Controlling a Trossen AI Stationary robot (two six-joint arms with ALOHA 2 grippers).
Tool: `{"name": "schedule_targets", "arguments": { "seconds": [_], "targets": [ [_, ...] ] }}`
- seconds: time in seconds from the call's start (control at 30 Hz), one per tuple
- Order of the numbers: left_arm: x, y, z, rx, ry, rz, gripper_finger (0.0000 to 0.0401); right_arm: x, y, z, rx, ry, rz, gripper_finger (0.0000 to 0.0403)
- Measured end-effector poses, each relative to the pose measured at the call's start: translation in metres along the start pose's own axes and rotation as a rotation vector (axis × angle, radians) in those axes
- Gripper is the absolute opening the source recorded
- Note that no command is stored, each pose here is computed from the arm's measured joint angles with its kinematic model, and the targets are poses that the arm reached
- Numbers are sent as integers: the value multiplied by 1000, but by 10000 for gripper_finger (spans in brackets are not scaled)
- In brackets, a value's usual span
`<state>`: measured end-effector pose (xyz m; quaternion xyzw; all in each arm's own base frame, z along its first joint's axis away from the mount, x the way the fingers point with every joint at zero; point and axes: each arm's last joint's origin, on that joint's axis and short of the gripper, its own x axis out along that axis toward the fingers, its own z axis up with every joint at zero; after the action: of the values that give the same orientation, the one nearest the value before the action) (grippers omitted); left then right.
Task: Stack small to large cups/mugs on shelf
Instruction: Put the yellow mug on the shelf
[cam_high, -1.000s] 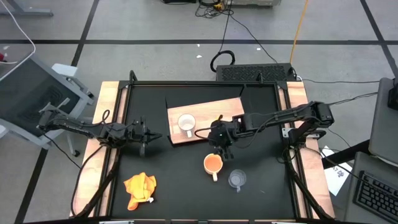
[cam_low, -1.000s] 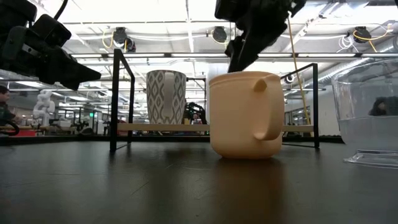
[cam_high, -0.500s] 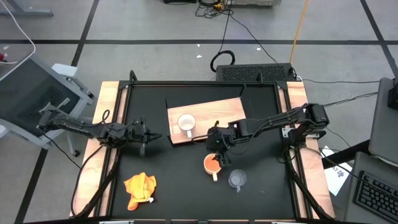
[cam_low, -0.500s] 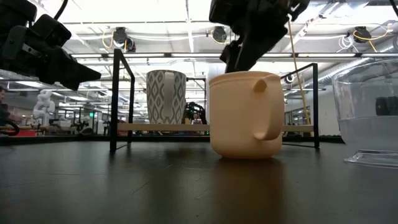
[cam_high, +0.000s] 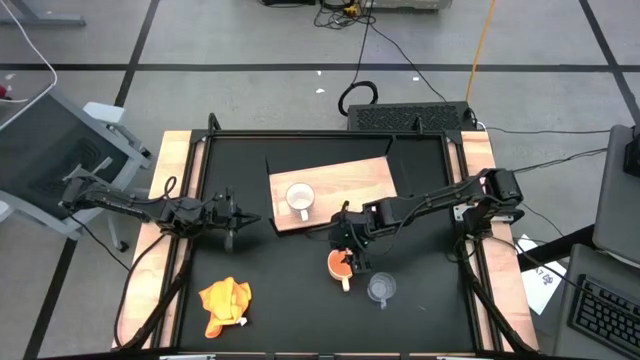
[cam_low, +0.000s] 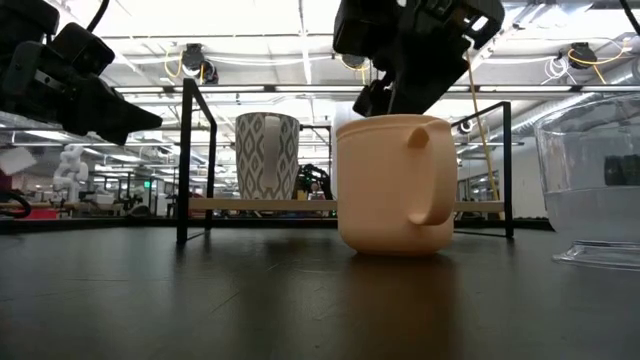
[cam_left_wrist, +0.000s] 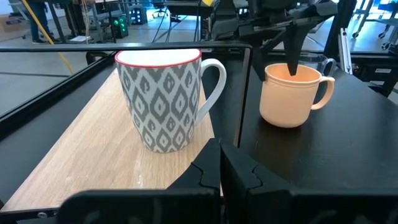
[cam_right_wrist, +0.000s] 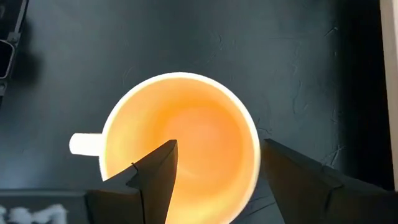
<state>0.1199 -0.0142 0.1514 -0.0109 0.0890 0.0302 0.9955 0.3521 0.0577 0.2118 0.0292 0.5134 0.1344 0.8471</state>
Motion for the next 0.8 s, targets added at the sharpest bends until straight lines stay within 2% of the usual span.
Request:
{"name": "schedule_targets", "arguments": {
  "seconds": [0.8],
  "targets": [
    [0, 0, -1, -1, 8, -2, 1, 4, -1, -5, 59, 56, -9, 224]
  ]
}}
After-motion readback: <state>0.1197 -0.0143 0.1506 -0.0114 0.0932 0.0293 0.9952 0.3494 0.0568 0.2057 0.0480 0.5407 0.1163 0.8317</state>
